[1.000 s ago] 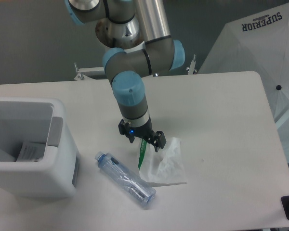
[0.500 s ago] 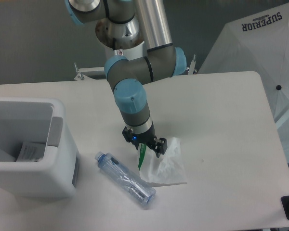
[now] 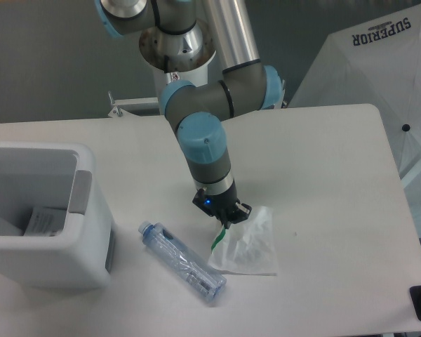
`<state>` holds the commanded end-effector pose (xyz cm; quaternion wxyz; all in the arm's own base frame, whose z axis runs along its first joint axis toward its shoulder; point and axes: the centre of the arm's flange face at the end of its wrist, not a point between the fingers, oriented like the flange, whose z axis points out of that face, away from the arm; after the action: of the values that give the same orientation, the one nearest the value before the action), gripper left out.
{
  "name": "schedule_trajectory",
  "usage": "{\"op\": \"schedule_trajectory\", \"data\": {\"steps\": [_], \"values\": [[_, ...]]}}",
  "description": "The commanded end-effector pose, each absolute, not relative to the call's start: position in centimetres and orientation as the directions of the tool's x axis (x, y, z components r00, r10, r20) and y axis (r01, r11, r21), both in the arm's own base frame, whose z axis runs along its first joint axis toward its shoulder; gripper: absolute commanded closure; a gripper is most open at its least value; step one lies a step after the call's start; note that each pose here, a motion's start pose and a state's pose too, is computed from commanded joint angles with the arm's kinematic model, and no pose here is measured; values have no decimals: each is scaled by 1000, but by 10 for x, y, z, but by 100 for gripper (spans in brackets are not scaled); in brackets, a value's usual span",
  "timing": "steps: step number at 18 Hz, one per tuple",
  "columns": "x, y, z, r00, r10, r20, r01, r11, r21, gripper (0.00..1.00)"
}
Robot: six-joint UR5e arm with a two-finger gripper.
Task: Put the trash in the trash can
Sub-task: 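Close the gripper on the bag's green strip and lift it, then carry the held bag over the white trash bin and lower it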
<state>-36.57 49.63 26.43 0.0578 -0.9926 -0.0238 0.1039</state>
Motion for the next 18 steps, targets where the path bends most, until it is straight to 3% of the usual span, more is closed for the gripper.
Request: {"op": "schedule_trajectory", "data": {"steps": [3, 10, 14, 18], "values": [[-378, 498, 290, 976, 89, -200, 50, -980, -193, 100], [-413, 454, 433, 980, 189, -61, 132, -849, -512, 100], [-396, 442, 495, 967, 253, 28, 214, -746, -630, 100], [-362, 459, 567, 981, 163, 100, 181, -617, -766, 100]]}}
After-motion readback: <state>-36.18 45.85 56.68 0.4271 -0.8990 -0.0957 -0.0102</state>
